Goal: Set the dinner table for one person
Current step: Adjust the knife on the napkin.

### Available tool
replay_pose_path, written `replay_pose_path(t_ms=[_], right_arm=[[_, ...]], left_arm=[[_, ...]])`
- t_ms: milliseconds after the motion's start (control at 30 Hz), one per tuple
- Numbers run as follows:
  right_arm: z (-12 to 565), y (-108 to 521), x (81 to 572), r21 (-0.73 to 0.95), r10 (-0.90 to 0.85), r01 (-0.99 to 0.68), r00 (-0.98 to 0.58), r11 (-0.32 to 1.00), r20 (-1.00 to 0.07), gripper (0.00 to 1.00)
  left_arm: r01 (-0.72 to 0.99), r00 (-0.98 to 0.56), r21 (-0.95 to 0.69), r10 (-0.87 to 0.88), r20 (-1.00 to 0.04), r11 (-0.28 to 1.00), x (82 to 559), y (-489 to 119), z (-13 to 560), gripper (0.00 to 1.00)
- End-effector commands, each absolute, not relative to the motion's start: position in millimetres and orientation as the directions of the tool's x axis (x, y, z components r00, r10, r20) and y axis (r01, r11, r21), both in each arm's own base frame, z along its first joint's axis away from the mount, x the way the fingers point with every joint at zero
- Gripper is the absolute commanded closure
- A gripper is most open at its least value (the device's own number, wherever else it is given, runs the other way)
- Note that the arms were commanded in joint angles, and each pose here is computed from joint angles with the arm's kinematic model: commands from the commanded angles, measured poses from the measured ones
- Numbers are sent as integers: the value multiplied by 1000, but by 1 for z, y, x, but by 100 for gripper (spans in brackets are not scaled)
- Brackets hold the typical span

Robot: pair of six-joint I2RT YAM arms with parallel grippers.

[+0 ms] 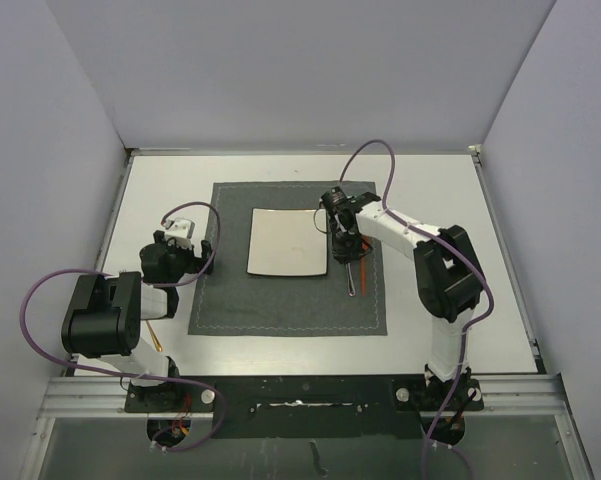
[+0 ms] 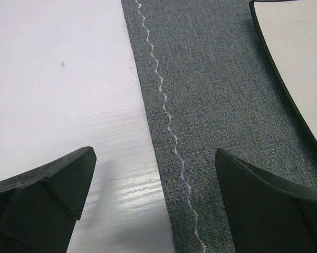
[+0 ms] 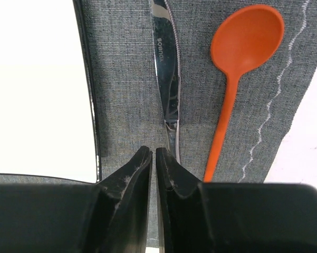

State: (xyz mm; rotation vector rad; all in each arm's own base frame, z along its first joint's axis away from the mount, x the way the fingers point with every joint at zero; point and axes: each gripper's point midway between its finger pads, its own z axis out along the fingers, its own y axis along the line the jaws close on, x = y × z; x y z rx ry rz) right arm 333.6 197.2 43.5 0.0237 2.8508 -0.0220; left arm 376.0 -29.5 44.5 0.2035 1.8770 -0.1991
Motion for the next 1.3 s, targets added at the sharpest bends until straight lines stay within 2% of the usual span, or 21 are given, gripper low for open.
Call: replay_pose_path(t_ms=[0, 467, 967, 1267], right_arm=[[56, 190, 338, -41, 1, 15, -944, 999, -329, 88], [28, 180, 349, -128, -47, -8, -952, 992, -302, 83], [10, 172, 340, -103, -18, 6, -973, 995, -229, 81], [23, 177, 339, -92, -28, -5, -967, 996, -255, 80]], left_arm=[[248, -241, -22, 40, -970, 969, 383, -30, 59, 2], [248, -241, -23, 39, -970, 968, 383, -30, 58, 2], [247, -242, -22, 40, -970, 969, 383, -30, 58, 2], [248, -240, -22, 40, -970, 969, 383, -30, 59, 2]])
